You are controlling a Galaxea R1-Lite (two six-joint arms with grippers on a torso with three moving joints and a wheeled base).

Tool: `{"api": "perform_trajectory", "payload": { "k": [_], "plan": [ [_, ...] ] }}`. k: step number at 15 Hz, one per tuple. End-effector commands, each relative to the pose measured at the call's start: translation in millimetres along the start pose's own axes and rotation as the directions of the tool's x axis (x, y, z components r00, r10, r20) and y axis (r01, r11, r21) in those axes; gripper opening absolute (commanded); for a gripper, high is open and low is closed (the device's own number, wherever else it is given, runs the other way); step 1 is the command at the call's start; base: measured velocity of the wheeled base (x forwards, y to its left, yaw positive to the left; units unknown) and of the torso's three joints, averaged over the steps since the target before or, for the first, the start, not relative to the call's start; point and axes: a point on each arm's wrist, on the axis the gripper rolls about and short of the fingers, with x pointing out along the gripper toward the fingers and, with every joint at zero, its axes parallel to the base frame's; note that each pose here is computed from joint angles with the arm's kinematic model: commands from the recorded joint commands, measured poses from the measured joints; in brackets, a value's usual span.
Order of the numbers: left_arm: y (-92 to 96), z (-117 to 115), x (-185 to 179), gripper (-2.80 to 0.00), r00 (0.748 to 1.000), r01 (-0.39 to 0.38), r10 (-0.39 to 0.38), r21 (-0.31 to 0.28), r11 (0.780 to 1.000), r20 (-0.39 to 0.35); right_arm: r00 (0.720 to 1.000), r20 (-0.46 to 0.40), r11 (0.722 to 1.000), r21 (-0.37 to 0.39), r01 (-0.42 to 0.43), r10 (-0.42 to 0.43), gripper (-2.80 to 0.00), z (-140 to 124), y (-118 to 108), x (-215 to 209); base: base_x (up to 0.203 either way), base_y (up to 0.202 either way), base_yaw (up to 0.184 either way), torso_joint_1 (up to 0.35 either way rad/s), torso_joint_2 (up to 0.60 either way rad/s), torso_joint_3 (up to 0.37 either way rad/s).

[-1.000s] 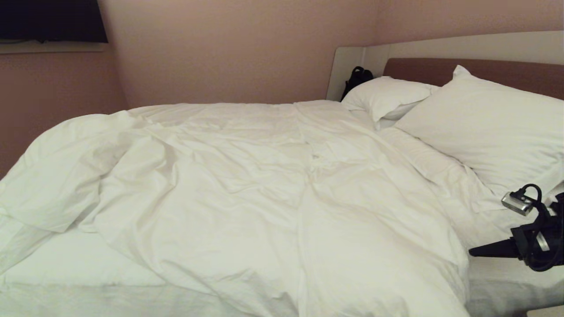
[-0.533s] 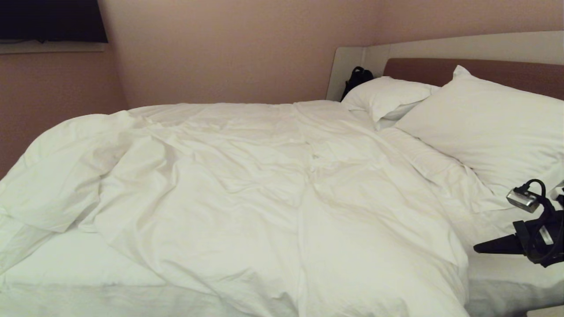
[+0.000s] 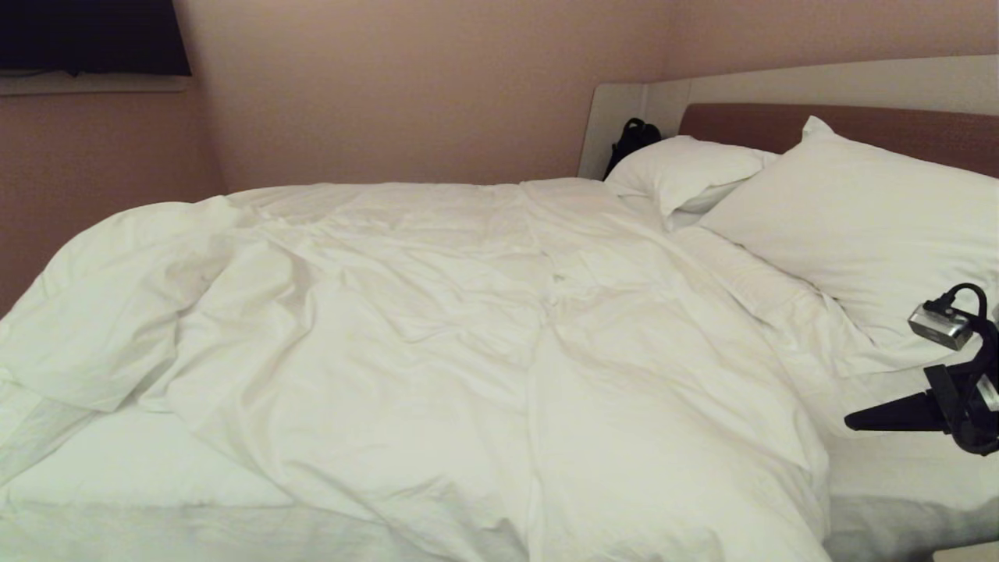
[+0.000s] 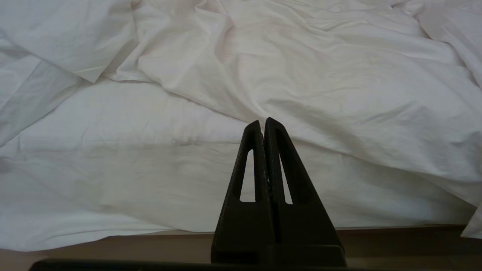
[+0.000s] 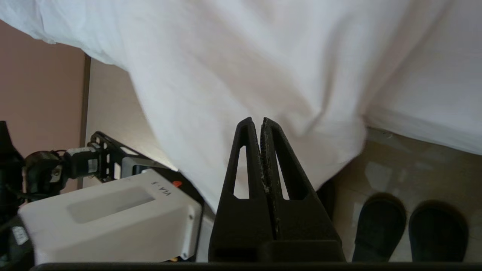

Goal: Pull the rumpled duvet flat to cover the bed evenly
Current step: Flatten the corners of the folded blanket

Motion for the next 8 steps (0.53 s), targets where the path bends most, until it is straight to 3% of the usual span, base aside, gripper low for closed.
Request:
{"api": "perform_trajectory", "payload": {
  "k": [1,2,6,8],
  "plan": [
    [0.0,0,0,-2.80,1.000,-0.001,0.001,0.000,1.000,0.000,0.999,-0.028,0.992,0.128,0.021,-0.017,-2.80,5,21,2,0.000,0.000,0.000,0.000,0.00,0.000],
    [0.0,0,0,-2.80,1.000,-0.001,0.001,0.000,1.000,0.000,0.998,-0.045,0.987,0.152,0.049,-0.043,-2.80,10,29,6,0.000,0.000,0.000,0.000,0.00,0.000],
    [0.0,0,0,-2.80,1.000,-0.001,0.001,0.000,1.000,0.000,0.998,-0.051,0.992,0.122,0.040,-0.034,-2.80,14,55,10,0.000,0.000,0.000,0.000,0.00,0.000],
    [0.0,0,0,-2.80,1.000,-0.001,0.001,-0.001,1.000,0.000,0.998,-0.041,0.985,0.167,0.047,-0.041,-2.80,19,63,9,0.000,0.000,0.000,0.000,0.00,0.000]
  ]
}}
